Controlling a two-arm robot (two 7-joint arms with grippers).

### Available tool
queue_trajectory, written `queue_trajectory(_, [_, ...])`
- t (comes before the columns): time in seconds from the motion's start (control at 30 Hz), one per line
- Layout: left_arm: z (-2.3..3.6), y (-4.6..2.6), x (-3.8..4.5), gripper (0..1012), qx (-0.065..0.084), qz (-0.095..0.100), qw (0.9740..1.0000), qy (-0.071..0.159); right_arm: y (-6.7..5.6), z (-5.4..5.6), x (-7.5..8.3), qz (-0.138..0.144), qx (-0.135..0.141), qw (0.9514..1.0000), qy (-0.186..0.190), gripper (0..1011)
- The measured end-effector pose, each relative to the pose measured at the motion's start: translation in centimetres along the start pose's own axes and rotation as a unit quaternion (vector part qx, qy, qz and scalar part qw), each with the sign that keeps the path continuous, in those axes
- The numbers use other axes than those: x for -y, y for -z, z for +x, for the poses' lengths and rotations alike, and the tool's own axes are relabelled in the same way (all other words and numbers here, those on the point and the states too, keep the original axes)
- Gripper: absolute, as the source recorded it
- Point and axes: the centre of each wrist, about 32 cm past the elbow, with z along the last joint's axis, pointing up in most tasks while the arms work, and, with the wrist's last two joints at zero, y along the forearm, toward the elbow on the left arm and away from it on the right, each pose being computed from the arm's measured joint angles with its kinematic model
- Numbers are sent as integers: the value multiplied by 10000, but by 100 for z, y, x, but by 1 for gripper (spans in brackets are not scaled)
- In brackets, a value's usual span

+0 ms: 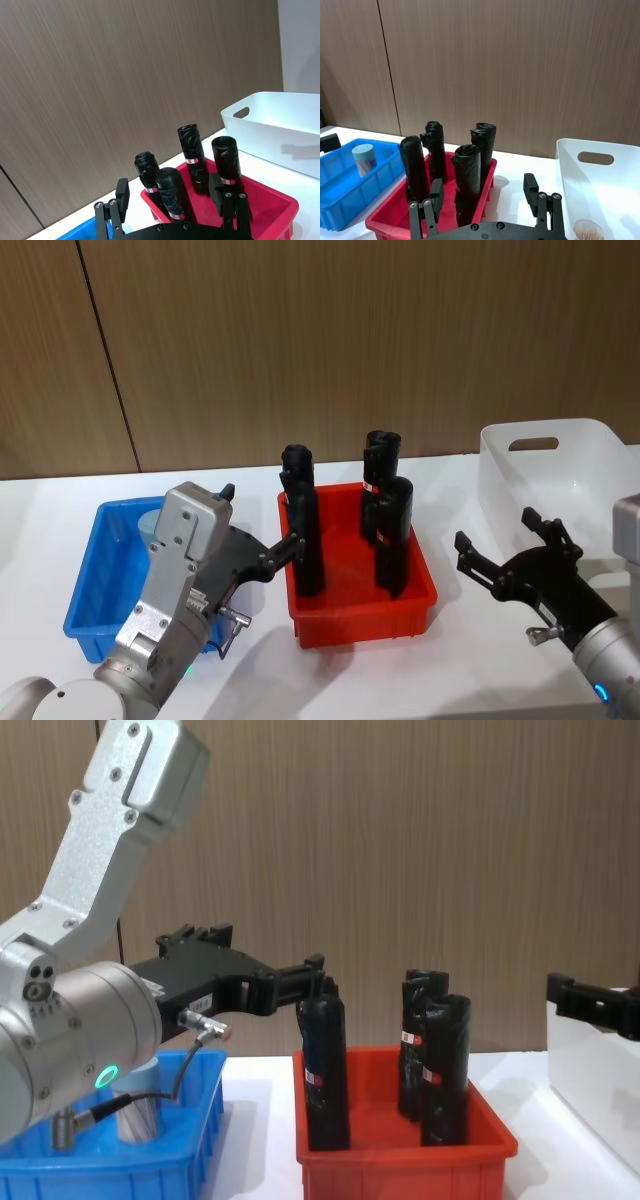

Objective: Pick the cotton swabs from the blue box and place them into the white box.

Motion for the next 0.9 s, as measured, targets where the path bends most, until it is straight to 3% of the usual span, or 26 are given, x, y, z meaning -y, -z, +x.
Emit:
queue_trajectory(0.53, [0,0,0,1004,0,0,10000,1,135,218,-135,-61,66,9998,-182,1001])
queue_trajectory(0.9, [0,0,0,1004,0,0,10000,1,224,426,-356,-152,-12,9983,-567,1001])
